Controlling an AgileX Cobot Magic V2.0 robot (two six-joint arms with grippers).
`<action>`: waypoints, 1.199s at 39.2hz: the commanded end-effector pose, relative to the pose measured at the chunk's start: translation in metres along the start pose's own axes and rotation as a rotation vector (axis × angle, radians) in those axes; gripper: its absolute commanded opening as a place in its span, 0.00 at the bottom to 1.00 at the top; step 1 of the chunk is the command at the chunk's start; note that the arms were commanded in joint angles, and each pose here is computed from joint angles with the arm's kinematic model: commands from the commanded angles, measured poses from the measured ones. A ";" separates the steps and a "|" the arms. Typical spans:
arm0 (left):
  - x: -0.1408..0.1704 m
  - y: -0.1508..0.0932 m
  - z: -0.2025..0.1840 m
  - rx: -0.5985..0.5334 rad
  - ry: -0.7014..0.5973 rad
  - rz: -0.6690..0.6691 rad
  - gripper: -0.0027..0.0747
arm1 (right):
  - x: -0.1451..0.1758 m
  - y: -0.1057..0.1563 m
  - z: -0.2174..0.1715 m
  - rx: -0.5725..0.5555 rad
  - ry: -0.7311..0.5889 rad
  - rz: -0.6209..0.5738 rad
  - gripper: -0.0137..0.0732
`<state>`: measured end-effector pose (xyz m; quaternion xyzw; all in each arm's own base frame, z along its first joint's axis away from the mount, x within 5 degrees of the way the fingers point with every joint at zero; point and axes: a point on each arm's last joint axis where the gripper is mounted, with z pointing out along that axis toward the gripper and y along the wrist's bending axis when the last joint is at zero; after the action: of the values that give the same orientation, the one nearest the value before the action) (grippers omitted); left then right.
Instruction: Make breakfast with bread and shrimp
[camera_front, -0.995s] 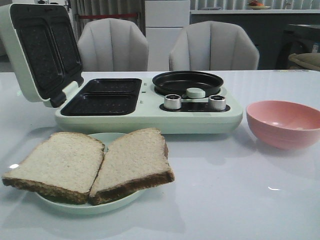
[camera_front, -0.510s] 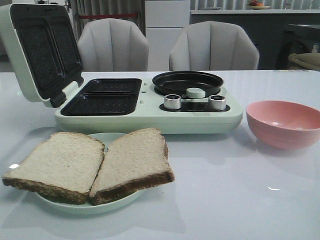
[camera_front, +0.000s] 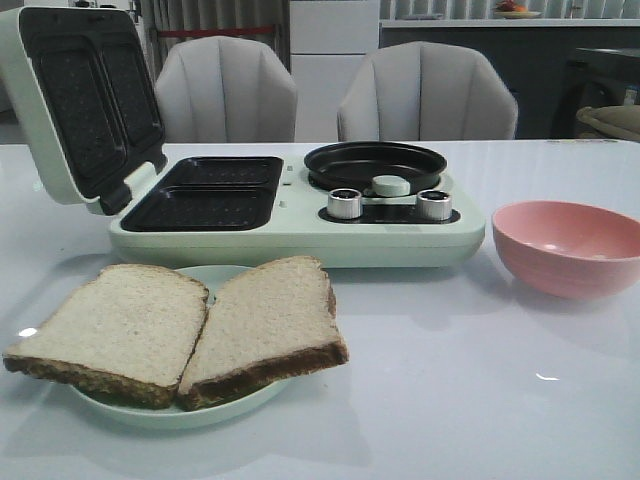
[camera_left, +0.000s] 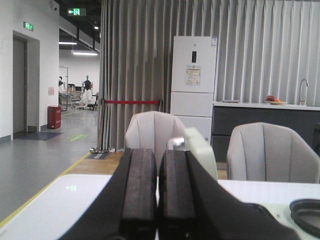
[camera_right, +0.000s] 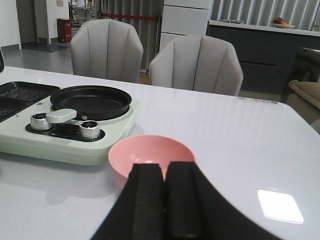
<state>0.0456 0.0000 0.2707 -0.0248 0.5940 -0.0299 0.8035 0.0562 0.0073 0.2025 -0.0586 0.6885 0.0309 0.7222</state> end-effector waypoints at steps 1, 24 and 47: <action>-0.031 -0.002 0.011 -0.004 0.011 -0.017 0.18 | -0.014 -0.001 -0.003 0.013 -0.123 -0.009 0.30; -0.024 -0.001 0.054 -0.041 0.363 -0.055 0.18 | -0.014 -0.001 -0.003 0.013 -0.123 -0.009 0.30; -0.019 -0.003 0.056 -0.002 0.407 0.057 0.77 | -0.014 -0.001 -0.003 0.013 -0.123 -0.009 0.30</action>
<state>0.0897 0.0002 0.2909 -0.0068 0.7678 -0.0041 0.6407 0.0562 0.0073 0.2025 -0.0586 0.6885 0.0309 0.7222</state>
